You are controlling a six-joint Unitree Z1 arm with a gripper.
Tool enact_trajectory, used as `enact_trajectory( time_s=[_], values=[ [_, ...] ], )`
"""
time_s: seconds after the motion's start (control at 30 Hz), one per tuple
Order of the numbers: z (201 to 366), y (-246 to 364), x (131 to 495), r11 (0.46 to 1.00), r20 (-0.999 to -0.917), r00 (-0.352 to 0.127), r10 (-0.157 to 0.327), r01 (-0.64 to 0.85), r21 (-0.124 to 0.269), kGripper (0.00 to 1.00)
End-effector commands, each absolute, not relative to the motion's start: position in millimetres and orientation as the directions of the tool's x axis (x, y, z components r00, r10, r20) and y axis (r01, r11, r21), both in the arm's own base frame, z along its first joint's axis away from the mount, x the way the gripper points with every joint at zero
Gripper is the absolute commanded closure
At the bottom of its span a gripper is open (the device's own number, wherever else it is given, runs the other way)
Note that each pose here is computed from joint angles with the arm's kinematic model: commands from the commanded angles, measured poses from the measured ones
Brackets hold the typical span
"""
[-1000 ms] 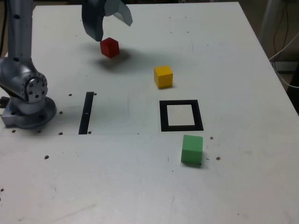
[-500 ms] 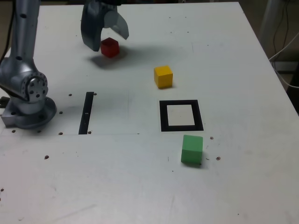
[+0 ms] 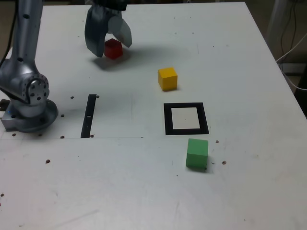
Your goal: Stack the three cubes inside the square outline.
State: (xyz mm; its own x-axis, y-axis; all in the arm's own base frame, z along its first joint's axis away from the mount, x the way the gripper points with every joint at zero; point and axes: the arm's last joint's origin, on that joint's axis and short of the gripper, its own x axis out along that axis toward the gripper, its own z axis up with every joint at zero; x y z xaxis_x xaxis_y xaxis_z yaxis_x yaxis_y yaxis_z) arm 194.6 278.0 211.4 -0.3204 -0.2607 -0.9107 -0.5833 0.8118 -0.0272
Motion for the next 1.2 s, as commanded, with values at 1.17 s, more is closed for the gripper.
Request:
enact_trajectory(
  time_s=[1.17],
  values=[
    [215.8, 285.7, 199.6, 0.825, -0.9232, -0.308, -0.230, -0.565, -0.017, 0.66]
  ],
)
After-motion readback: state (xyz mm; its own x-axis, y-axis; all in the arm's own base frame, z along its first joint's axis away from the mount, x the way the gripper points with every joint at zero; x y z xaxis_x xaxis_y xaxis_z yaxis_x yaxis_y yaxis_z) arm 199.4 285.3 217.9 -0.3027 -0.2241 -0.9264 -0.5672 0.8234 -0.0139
